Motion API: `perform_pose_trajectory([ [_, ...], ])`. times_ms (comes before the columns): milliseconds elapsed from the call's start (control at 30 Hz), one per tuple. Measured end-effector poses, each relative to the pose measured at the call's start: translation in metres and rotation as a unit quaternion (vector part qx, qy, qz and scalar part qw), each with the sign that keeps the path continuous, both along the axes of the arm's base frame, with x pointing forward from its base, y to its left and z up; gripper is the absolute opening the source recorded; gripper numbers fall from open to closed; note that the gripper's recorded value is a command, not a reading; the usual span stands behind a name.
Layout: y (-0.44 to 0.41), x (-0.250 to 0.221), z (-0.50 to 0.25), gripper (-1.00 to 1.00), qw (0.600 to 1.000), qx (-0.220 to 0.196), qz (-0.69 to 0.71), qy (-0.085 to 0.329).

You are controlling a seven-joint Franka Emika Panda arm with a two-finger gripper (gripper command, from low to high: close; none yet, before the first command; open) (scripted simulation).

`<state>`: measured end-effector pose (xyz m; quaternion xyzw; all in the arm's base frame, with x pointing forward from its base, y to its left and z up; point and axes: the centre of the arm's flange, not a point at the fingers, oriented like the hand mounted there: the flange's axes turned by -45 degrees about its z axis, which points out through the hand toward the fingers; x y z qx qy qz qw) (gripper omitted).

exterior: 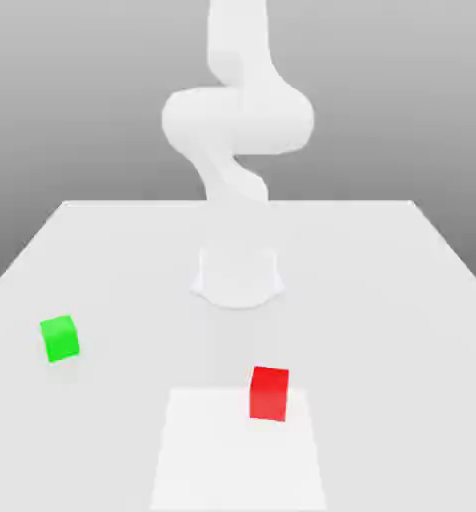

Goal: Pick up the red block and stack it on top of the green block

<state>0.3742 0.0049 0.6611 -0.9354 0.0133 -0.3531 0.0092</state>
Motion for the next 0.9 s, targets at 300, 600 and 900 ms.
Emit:
perform_pose_trajectory([
  [300, 0.023, 0.047, -0.224, 0.00, 0.985, 0.023, -0.022, 0.168],
  [600, 0.038, -0.025, -0.448, 0.00, 0.938, 0.020, -0.058, 0.341],
  [900, 0.039, -0.034, -0.516, -1.00, 0.934, 0.019, -0.061, 0.353],
])
